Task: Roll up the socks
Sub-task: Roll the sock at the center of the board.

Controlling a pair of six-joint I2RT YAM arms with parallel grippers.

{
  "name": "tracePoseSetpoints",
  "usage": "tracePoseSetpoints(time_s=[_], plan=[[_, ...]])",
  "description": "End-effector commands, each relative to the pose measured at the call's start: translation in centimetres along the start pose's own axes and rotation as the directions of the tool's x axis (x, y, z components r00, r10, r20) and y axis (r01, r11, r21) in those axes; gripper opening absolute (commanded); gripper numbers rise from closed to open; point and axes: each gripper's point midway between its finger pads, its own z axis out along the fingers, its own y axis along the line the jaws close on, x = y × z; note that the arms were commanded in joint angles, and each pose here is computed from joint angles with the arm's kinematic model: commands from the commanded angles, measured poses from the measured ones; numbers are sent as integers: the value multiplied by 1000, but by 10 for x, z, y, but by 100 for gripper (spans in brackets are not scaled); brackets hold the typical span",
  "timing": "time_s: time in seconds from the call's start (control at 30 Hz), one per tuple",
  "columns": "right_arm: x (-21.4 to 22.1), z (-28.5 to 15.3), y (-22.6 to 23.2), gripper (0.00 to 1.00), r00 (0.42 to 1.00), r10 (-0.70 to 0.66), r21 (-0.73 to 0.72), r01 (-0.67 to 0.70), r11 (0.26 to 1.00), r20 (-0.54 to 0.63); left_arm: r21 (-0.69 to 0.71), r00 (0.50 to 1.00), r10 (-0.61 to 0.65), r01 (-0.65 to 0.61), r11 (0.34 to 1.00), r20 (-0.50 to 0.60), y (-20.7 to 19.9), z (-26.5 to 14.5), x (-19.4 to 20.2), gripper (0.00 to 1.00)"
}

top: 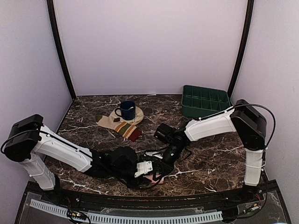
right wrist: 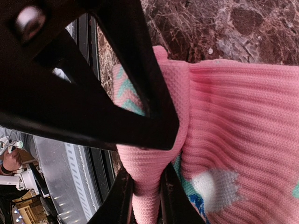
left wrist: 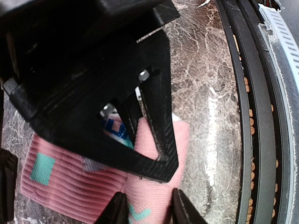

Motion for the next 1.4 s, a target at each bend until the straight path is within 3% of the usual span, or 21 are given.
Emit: tracePoseSetpoints(time_s=[0.0,0.33,0.4,0.53,0.57,0.93,1.37], plan=[[23,10,-8,11,995,63,8,-62,998,-80,-10,997,2,-3,1000,-82,1,5,15,32],[25,10,-9,11,994,69,2,-69,998,-84,-13,990,-34,33,999,-135,-1,4,31,34],[24,10,-9,10,994,70,1,-70,998,-83,-10,989,-37,36,999,-143,-2,5,33,28],[25,9,-11,11,994,74,20,-73,997,-82,1,985,-39,40,999,-171,-3,10,35,3],[25,9,-12,12,994,76,26,-74,997,-80,2,983,-40,41,999,-178,-3,10,36,0],[32,-3,-16,30,993,119,53,-119,991,2,7,979,-85,88,996,-184,-5,8,36,0],[34,-31,-21,33,977,155,67,-166,984,145,67,970,-143,159,985,-199,-8,5,29,0]])
